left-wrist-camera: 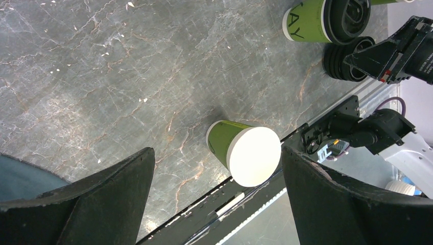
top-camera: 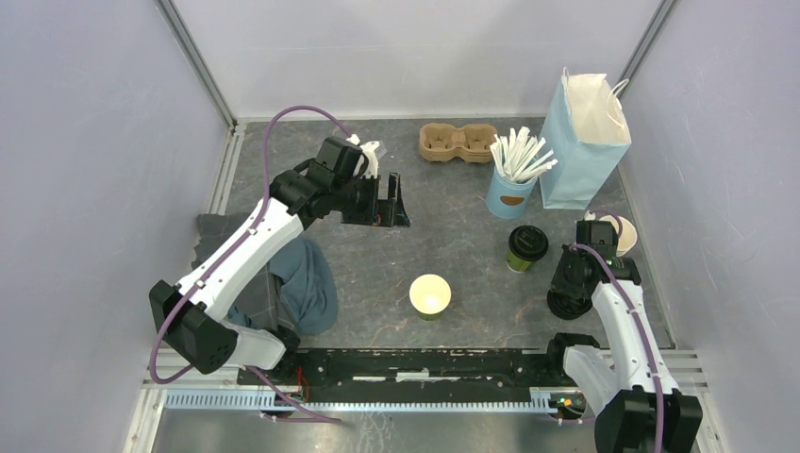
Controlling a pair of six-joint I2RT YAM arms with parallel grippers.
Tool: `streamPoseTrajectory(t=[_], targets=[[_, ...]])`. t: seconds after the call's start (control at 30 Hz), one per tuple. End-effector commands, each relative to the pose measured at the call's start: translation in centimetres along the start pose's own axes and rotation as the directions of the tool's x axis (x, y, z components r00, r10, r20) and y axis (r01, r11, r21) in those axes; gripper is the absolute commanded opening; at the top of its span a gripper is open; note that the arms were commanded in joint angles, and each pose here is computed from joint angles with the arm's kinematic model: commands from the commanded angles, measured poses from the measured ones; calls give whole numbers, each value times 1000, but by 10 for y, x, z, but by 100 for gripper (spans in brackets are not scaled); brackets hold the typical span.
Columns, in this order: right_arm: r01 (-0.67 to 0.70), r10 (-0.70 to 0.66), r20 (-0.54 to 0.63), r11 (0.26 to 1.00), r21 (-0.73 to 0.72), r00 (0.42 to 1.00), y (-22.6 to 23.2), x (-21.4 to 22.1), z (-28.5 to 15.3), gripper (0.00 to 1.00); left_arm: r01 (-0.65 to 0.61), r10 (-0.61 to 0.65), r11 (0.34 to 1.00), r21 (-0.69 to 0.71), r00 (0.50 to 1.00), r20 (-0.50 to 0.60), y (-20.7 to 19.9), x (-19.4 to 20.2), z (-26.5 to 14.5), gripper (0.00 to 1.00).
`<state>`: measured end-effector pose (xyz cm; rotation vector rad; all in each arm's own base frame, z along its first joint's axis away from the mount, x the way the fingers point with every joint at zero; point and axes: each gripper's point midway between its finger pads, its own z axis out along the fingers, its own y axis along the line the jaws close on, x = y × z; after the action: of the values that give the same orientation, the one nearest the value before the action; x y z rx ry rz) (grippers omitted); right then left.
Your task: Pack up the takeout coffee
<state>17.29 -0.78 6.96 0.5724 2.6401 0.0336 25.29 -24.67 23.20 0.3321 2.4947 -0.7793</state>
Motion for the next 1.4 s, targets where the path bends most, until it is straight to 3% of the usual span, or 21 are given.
streamPoseTrajectory(t=[0.0, 0.23, 0.47, 1.37], targets=[[9, -8, 50, 1000, -26, 999, 5, -15, -9, 15, -52, 51, 998, 45, 998, 37, -11, -11, -8, 100], [14, -13, 57, 1000, -21, 998, 4, -18, -13, 0, -52, 50, 998, 47, 998, 37, -11, -11, -9, 100], [35, -35, 67, 999, 3, 997, 1, -24, -30, 0, -52, 50, 997, 49, 998, 35, -12, -11, -8, 100], [113, -113, 8, 991, -71, 994, 12, -16, -4, 19, -46, 45, 997, 55, 999, 23, -12, -11, -4, 100]])
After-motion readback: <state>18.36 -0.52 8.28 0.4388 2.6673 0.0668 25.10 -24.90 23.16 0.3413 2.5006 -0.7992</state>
